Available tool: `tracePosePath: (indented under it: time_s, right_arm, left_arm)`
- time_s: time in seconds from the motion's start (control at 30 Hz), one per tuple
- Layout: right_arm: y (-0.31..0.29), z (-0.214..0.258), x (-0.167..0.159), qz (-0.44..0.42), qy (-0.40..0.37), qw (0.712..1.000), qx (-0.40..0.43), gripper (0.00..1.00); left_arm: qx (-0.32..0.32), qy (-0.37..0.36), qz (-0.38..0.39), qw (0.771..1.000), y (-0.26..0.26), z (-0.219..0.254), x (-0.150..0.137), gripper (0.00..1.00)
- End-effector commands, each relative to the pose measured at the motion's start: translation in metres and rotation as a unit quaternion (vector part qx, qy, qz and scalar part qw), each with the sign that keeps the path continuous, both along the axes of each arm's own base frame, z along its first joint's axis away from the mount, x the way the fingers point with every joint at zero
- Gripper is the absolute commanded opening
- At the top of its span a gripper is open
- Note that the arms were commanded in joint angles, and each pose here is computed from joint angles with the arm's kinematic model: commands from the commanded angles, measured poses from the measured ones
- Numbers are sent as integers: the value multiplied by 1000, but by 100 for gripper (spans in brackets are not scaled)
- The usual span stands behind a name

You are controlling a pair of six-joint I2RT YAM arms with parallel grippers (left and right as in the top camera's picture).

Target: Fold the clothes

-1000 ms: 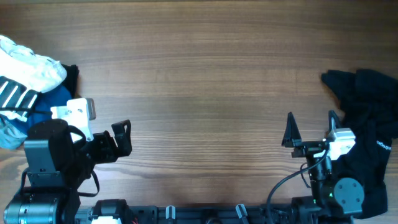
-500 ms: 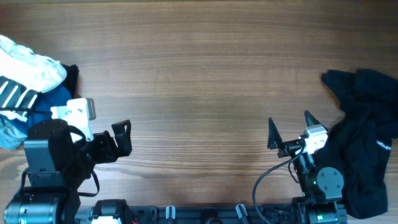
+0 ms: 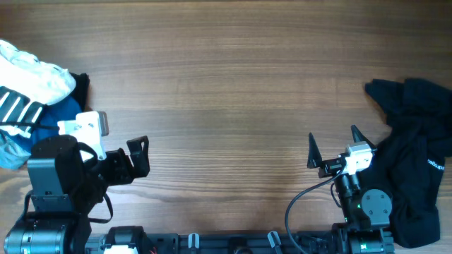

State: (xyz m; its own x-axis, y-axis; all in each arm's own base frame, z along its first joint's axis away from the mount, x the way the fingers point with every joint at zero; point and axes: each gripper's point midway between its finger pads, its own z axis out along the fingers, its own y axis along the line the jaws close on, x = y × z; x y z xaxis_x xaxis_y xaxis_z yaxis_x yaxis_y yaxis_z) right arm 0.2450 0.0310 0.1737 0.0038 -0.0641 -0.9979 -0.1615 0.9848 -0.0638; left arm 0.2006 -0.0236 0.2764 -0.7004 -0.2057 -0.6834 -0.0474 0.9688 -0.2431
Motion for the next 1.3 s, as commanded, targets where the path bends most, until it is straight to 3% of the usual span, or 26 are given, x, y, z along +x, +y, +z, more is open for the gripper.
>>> tracePosePath:
  time_s: [0.0,0.47,0.63,0.73,0.9,1.03,1.27]
  right_arm:
    - [-2,3,0,-6,-6,1000,10,100]
    - [-2,3,0,-6,-6,1000,10,100]
    - [-2,3,0,-5,-6,1000,10,100]
    - [-2,3,0,-6,-6,1000,10,100]
    - [-2,3,0,-6,-6,1000,10,100]
    - [-2,3,0,-6,-6,1000,10,100]
    - [-2,2,0,-5,-4,1000,10,100]
  left_arm:
    - [0,2,1,1000,0,-2,0,100]
    - [0,2,1,1000,0,-2,0,100]
    - [15,-10,10,1000,6,-6,-14,100]
    - [20,-58,24,998,11,-23,-17,100]
    - [11,-186,27,982,12,-87,4,100]
    - [8,-280,21,960,10,-95,19,100]
    - [21,-372,8,928,8,-89,41,100]
